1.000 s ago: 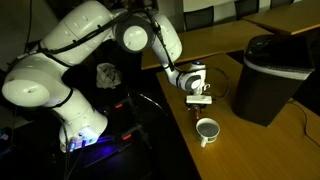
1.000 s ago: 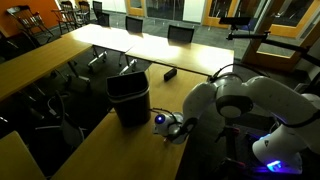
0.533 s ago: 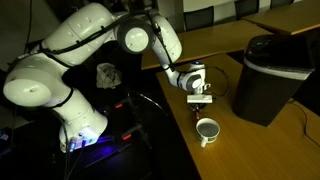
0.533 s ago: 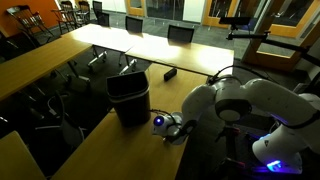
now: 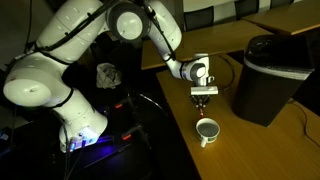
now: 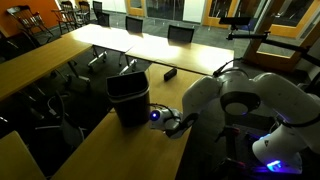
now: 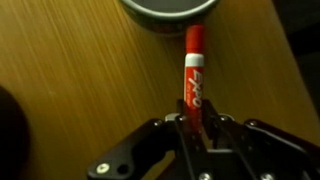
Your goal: Pick the marker on the table and put it in the bowl
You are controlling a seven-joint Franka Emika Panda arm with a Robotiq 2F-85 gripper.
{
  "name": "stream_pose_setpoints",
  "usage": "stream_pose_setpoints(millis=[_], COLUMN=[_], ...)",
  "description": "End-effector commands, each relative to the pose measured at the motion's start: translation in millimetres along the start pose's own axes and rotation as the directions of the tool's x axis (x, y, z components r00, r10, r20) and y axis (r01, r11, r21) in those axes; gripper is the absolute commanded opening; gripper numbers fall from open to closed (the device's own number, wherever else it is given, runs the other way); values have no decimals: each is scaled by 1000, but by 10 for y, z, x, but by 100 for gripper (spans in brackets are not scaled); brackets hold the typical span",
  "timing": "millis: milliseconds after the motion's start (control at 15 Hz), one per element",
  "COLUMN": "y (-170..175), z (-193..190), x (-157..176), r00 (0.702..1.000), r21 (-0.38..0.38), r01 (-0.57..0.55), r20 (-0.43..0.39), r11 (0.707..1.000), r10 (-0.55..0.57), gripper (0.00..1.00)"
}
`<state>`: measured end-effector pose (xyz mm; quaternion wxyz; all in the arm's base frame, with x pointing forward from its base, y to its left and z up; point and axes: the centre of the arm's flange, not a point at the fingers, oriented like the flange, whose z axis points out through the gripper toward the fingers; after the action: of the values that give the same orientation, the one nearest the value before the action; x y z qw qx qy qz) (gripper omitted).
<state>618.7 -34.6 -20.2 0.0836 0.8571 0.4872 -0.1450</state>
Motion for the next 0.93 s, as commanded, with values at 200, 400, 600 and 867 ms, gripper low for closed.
stream_pose_setpoints(millis=[200,400,600,867], y=[-117,-37,81,169], z=[-627,-609,-422,-130], x=[-281,-471,-703,-901], r00=[959,918,881,839], r21=[48,55,77,109], r01=[69,56,26,4], r20=[273,389,469,540], r11=[996,997,997,994], r10=[-80,-73,-60,-63], gripper=[5,5,5,5])
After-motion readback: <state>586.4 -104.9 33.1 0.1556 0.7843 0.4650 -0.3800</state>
